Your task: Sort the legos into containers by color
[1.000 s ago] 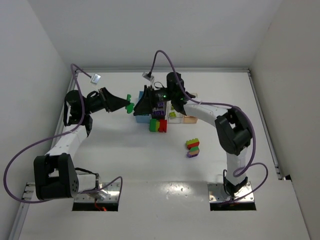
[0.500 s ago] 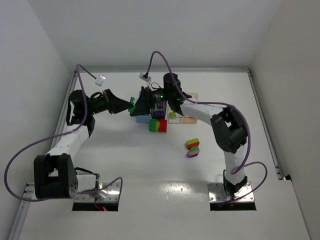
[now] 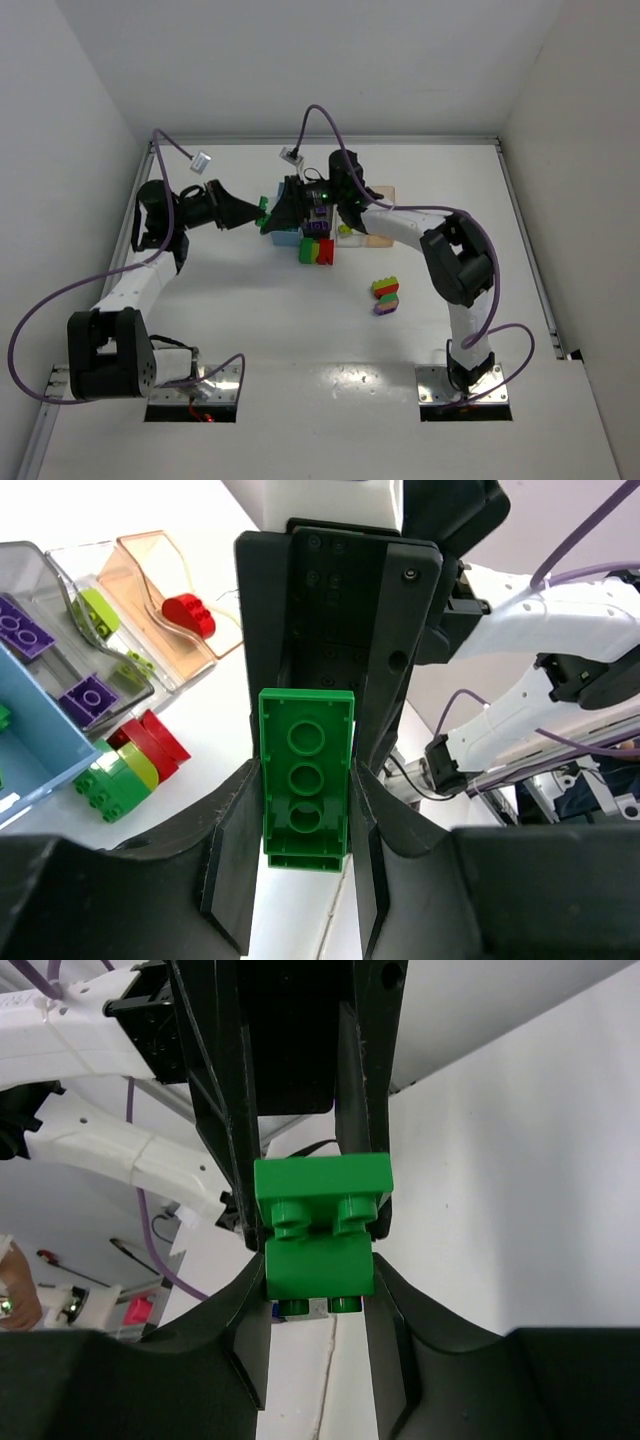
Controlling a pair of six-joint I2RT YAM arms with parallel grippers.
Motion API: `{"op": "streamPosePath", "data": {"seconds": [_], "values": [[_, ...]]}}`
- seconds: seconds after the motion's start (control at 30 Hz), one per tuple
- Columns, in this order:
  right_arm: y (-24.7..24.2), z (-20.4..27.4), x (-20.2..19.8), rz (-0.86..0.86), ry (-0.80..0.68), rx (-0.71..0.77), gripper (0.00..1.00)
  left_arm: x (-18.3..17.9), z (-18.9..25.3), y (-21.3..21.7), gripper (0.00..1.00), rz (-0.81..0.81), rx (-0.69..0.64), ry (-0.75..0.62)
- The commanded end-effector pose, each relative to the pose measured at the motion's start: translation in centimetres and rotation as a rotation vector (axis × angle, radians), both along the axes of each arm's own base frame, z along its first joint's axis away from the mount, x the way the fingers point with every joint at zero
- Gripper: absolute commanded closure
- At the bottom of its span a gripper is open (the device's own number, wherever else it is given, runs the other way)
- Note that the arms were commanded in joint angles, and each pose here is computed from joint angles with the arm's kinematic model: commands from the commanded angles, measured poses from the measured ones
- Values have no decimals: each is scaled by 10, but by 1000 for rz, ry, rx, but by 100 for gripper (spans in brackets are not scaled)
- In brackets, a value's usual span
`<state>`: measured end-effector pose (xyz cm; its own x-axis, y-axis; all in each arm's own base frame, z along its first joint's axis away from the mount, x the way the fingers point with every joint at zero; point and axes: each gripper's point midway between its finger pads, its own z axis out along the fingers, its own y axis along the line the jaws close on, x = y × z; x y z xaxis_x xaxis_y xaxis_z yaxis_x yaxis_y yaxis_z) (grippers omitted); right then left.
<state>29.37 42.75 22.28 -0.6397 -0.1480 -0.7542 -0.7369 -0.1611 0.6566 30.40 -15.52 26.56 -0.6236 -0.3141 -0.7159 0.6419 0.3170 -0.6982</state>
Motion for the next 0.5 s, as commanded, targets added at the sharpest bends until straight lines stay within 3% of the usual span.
{"op": "streamPosePath", "data": {"seconds": [0.0, 0.3, 0.33, 0.37, 0.47], "values": [[-12, 19, -13, 31, -102, 60, 100, 19, 20, 27, 92, 134, 7, -96], [-44, 6, -15, -11, -92, 26, 100, 42, 32, 49, 92, 230, -2, -113], [-48, 4, -10, -33, -101, 12, 100, 47, 26, 43, 92, 226, 52, -154], [-52, -4, -1, -72, -96, -8, 100, 55, 5, 45, 92, 285, 94, -49], [-66, -18, 20, -183, -125, -88, 100, 66, -17, 32, 91, 309, 256, -41]]}}
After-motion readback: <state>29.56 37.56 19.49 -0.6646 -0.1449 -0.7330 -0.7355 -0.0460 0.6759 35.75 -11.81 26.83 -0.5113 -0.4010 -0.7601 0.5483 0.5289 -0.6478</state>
